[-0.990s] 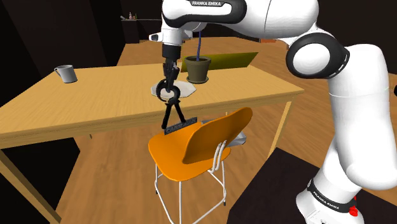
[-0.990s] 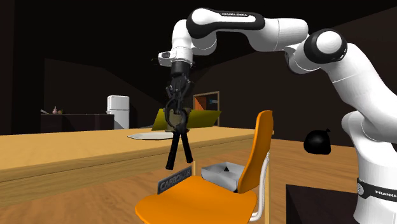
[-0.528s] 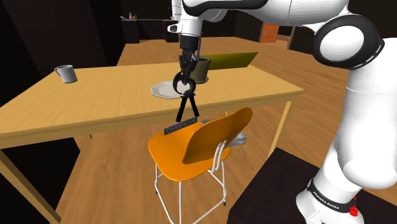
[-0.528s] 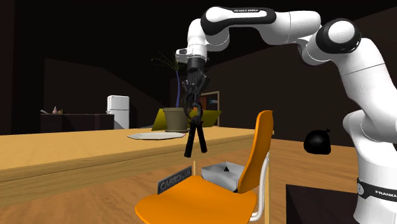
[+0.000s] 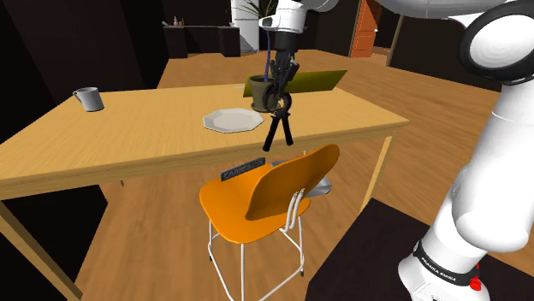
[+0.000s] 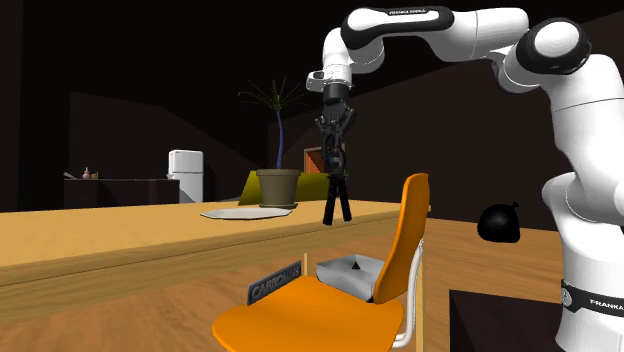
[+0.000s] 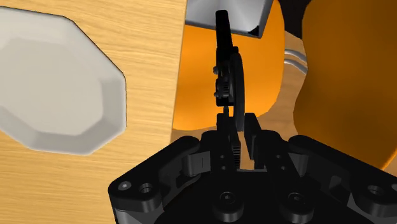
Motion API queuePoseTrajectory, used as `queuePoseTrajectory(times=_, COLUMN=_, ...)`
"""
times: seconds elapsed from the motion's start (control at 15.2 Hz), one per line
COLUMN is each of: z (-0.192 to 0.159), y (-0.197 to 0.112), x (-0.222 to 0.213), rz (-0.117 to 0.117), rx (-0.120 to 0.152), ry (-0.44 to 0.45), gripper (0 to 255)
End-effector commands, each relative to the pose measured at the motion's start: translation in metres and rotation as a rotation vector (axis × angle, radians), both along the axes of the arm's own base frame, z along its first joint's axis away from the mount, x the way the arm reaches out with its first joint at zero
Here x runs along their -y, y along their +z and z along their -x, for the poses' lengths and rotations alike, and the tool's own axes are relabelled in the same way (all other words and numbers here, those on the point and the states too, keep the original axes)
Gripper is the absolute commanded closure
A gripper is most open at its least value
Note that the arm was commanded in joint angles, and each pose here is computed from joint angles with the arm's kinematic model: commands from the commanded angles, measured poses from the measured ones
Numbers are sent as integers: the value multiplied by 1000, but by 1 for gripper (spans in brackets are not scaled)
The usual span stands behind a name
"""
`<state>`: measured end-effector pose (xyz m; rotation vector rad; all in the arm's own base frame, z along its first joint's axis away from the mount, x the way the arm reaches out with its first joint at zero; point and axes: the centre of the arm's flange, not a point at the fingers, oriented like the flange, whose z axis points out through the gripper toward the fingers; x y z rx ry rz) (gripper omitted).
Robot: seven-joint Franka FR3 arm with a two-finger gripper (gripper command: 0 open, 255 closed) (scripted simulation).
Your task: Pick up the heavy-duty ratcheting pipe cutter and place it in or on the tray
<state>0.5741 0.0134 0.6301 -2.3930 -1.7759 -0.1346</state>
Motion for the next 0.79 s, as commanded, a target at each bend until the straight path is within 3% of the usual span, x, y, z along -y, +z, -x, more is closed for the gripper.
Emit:
queuePoseTrajectory(times=0.0, z=17, y=5, x=17, rz=0, rx=0, ry=1, gripper=255)
queuePoseTrajectory(times=0.46, z=60, y=34, x=81, rz=0, rx=0, ry=1, gripper=255)
queuePoseTrajectory(times=0.73, z=60, y=13, x=81, rz=0, rx=0, ry=1, gripper=255)
